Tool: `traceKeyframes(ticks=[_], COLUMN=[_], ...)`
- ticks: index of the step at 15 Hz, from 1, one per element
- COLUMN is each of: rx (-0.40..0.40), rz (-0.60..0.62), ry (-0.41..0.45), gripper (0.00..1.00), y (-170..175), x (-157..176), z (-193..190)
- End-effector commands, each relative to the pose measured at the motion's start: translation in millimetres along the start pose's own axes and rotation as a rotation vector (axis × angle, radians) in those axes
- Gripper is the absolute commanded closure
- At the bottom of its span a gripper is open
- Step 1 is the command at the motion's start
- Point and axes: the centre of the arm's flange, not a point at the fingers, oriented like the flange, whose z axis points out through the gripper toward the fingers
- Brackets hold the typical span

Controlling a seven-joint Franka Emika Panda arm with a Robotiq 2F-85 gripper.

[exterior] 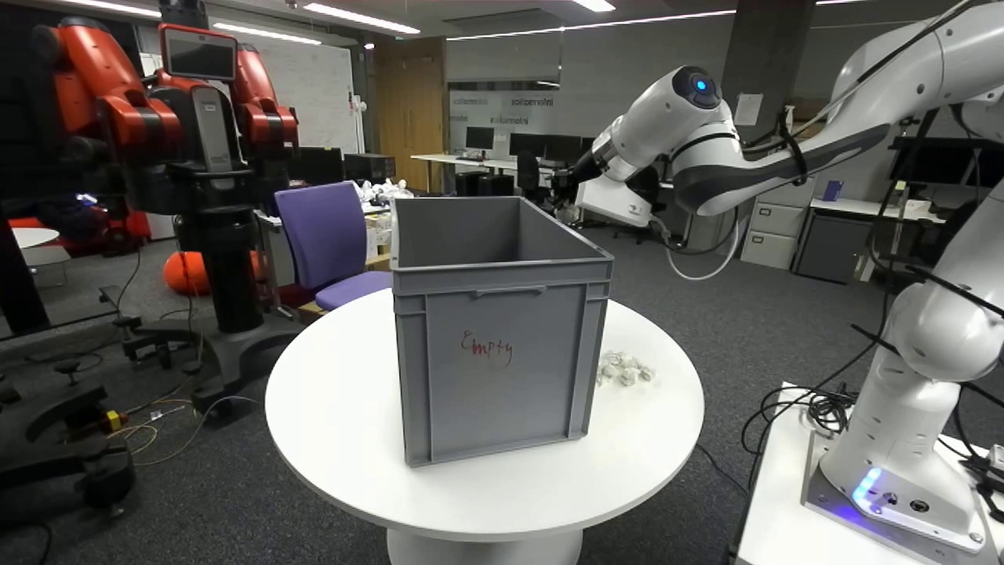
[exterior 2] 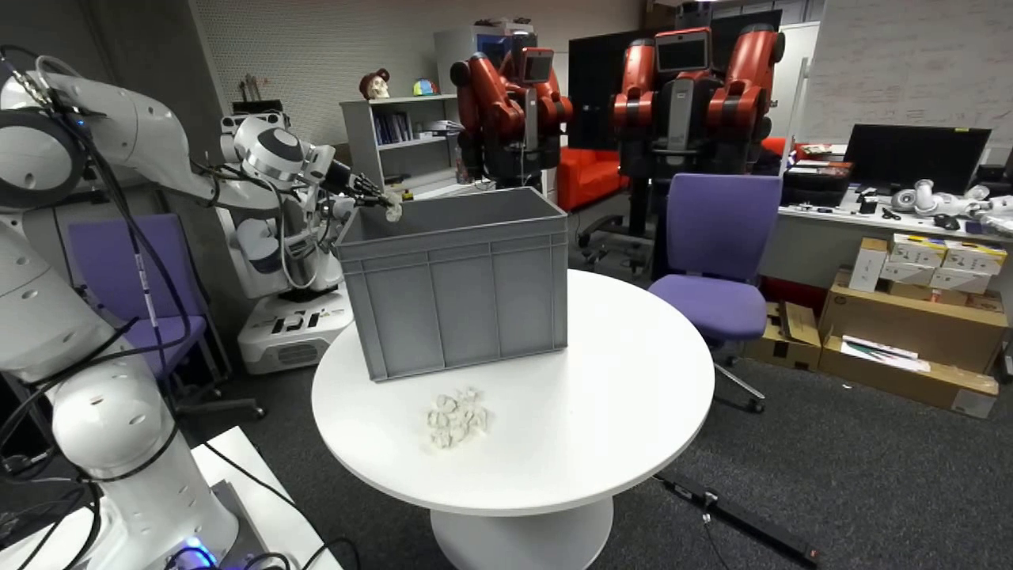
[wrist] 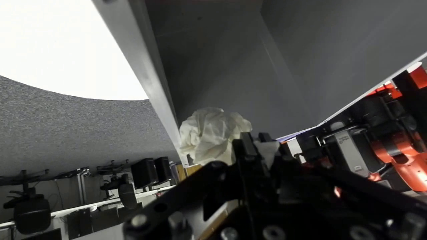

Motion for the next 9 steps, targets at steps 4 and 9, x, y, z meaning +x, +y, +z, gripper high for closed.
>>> traceKeyframes(ticks=[4,9], rx=[0.005,0.001], rz=[-0.017,0.002], ry=[0.013,-0.003], gripper=[0.50,0.14], y=[-46,-39], x=[6,18], z=[13,24])
